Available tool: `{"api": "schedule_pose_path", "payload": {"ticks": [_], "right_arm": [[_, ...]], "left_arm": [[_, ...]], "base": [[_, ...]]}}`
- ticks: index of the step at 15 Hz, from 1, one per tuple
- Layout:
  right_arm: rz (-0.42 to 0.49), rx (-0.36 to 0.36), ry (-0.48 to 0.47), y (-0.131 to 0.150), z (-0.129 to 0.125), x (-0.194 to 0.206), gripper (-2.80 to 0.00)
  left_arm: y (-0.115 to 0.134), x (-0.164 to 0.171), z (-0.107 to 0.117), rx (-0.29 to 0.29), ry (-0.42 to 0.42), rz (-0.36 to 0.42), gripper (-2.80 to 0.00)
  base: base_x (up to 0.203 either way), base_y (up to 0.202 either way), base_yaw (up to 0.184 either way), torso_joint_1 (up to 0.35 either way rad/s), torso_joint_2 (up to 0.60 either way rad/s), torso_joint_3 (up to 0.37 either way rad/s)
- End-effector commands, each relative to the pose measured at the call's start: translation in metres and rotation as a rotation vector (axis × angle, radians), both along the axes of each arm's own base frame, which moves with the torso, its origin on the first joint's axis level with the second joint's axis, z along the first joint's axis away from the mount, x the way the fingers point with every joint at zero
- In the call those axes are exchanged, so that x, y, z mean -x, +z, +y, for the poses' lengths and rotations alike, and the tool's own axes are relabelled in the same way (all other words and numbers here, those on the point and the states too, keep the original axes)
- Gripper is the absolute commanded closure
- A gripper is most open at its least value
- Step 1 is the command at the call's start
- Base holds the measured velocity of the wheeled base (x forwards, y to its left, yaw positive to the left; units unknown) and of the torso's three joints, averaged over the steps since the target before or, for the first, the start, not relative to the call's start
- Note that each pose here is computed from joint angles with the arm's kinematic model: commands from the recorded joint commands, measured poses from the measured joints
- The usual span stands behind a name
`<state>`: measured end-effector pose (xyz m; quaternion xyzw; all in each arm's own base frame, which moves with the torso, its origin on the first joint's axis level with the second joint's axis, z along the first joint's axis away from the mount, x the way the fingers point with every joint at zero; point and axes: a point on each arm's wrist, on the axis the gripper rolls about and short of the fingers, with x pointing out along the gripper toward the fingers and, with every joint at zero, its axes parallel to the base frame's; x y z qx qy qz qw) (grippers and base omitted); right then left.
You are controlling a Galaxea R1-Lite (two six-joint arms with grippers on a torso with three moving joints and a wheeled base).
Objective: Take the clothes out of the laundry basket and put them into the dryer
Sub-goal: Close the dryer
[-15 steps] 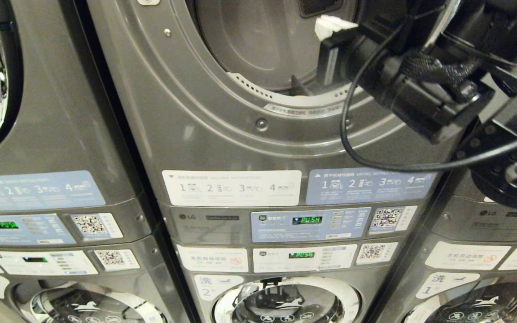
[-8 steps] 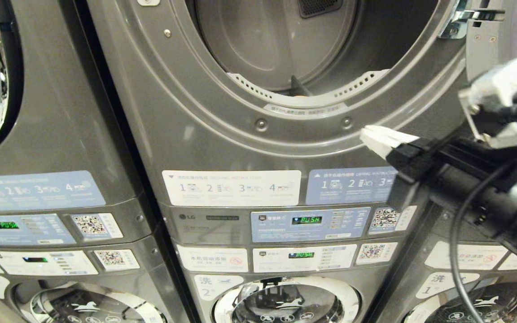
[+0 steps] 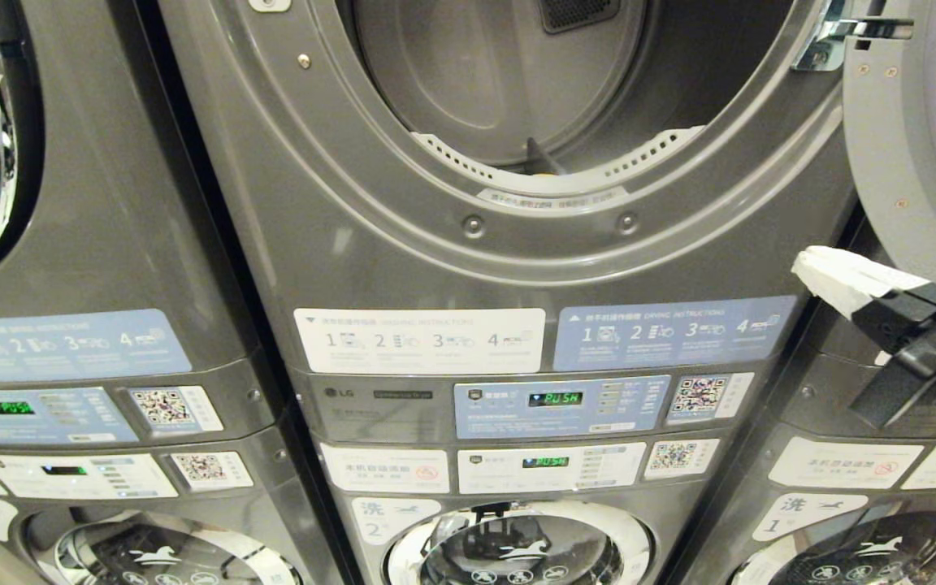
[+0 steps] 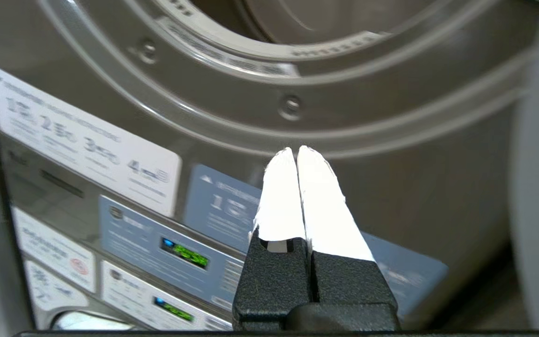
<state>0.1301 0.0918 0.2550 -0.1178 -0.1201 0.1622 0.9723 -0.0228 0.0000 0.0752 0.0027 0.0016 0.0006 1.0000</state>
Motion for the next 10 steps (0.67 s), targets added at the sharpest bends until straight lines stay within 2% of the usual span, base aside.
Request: {"api": "schedule_pose_path", "payload": {"ticks": [1, 4, 7, 9, 10], "right_arm": [[-0.027, -0.012, -0.048, -0.002, -0.017, 0.011, 0.0], [-0.059, 0.029, -0.153, -0.014, -0.042, 0.03, 0.0], [-0.045, 0.058, -0.213, -0.044, -0.061, 0.054, 0.0], [-0.007, 0.082, -0.187, -0.071, -0.067, 0.067, 0.0], [0.015, 0.087, -0.114, -0.081, -0.067, 0.07, 0.0]], "left_arm": [[0.0, 0.0, 0.0, -0.001, 0.0, -0.001, 0.0], [0.0, 0.0, 0.0, -0.001, 0.001, -0.001, 0.0], [0.0, 0.0, 0.0, -0.001, 0.0, 0.0, 0.0], [0.0, 0.0, 0.0, -0.002, -0.001, 0.0, 0.0], [0.0, 0.0, 0.0, -0.002, 0.001, 0.0, 0.0]], "base": [[0.0, 0.0, 0.0, 0.0, 0.0, 0.0], [0.0, 0.0, 0.0, 0.0, 0.0, 0.0], [0.0, 0.0, 0.0, 0.0, 0.0, 0.0], [0.0, 0.0, 0.0, 0.0, 0.0, 0.0], [0.0, 0.0, 0.0, 0.0, 0.0, 0.0]]}}
